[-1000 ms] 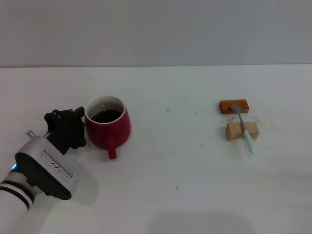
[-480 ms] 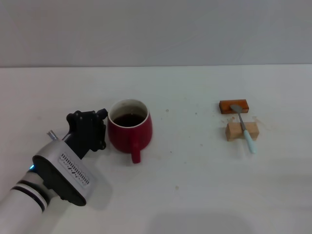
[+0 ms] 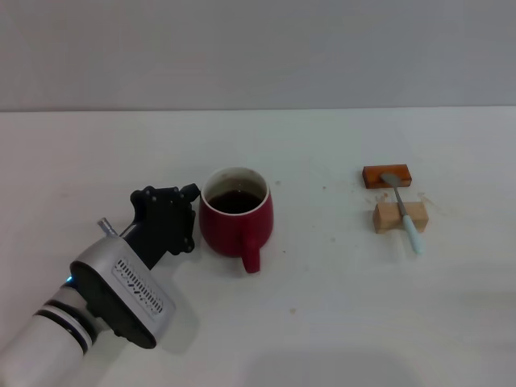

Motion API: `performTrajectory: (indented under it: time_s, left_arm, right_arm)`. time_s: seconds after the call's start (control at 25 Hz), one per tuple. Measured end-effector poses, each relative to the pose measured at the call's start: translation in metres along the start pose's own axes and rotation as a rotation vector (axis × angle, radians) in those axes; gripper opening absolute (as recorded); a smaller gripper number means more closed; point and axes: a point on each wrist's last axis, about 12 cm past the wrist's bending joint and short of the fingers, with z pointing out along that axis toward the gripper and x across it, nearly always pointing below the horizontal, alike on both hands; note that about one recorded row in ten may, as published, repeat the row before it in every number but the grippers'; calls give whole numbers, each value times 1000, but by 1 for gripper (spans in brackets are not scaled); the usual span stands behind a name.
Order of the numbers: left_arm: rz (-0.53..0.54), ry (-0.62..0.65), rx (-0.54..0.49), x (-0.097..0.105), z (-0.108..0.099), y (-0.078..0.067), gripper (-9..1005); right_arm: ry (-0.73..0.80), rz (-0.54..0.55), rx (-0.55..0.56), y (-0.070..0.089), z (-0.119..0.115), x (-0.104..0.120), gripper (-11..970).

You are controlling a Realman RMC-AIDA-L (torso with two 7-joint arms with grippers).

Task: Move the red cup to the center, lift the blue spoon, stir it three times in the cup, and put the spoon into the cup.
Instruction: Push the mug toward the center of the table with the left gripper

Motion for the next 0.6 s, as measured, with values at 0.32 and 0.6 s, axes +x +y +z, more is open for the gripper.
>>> performTrajectory:
  time_s: [0.32, 0.6]
  left_arm:
    - [12, -42, 38, -9, 1, -8, 1]
    - [16, -49, 44, -10, 1, -9, 1]
  right_arm:
    - [2, 1, -11, 1, -1, 0, 710]
    - [1, 1, -13, 2, 0, 0, 711]
